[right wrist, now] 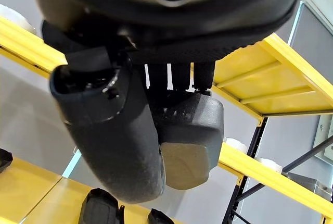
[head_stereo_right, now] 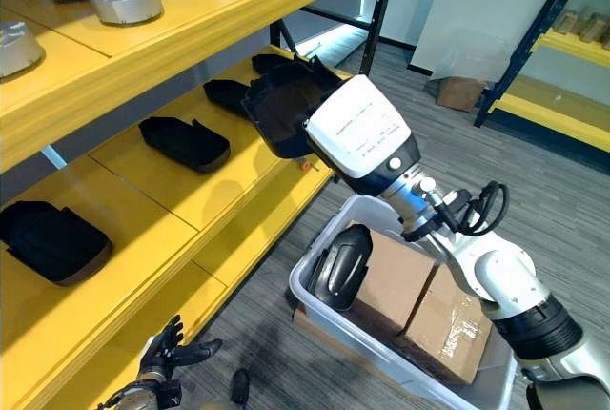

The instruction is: Move parts from the plastic box to the shelf.

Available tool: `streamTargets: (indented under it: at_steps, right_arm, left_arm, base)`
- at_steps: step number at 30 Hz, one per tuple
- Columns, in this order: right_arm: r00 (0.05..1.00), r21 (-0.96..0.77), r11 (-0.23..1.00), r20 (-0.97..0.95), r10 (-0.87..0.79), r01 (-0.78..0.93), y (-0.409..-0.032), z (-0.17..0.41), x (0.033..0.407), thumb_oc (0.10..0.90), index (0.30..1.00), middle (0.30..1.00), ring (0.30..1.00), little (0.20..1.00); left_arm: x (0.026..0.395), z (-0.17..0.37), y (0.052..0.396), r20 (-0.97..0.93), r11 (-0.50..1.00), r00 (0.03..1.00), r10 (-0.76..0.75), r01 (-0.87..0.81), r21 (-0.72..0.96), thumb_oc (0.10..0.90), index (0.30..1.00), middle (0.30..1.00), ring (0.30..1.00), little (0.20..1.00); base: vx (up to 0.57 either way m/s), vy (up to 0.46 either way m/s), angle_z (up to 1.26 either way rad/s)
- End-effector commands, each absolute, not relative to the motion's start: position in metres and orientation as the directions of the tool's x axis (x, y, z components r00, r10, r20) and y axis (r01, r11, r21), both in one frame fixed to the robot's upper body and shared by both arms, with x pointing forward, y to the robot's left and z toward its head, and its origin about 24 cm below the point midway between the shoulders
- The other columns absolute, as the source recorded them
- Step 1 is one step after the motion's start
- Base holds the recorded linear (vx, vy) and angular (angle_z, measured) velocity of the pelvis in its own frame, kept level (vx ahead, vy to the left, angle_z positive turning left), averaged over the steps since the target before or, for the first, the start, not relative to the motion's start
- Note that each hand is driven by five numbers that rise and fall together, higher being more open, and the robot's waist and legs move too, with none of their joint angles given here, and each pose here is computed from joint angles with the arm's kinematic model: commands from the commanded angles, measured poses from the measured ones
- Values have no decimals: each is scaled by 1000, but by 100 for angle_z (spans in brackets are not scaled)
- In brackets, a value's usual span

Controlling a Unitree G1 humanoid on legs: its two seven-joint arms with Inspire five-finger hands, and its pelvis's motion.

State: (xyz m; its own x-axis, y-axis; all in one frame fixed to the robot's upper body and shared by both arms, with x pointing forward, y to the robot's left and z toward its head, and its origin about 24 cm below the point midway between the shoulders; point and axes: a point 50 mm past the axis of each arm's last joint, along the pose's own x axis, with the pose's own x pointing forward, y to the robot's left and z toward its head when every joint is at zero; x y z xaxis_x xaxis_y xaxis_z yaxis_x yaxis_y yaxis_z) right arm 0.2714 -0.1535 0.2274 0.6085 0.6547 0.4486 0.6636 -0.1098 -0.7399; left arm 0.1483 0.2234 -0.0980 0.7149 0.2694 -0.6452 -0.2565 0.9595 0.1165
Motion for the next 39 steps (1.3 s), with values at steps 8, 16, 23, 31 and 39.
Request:
streamTargets:
  at_steps: [8, 16, 23, 31, 39]
  right_arm:
    - [367, -537, 72, 662, 653, 840, -121, 287, 270, 400, 300, 300, 300, 300]
    - [353, -516, 60, 661, 663, 854, -111, 289, 274, 400, 300, 300, 300, 300]
    - [353, -512, 66, 674, 648, 856, -108, 286, 276, 400, 300, 300, 300, 300]
    - [312, -502, 127, 695, 647, 855, -109, 288, 272, 400, 300, 300, 300, 300]
    - [317, -515, 163, 716, 622, 841, -120, 287, 264, 400, 300, 300, 300, 300]
  left_arm:
    - [178, -68, 235, -481, 960, 832, 277, -224, 166, 900, 1000, 1000, 1000, 1000]
    - [176, -67, 238, -473, 956, 831, 293, -238, 173, 900, 1000, 1000, 1000, 1000]
    - [184, -64, 238, -454, 959, 850, 268, -189, 213, 900, 1000, 1000, 1000, 1000]
    - [188, -66, 234, -465, 961, 849, 252, -163, 222, 900, 1000, 1000, 1000, 1000]
    - [184, -71, 230, -491, 963, 832, 258, -182, 197, 900, 1000, 1000, 1000, 1000]
  base:
    - [-13, 70, 0]
    - [-23, 136, 8]
    - [-16, 158, 33]
    - [26, 45, 44]
    - [77, -83, 47]
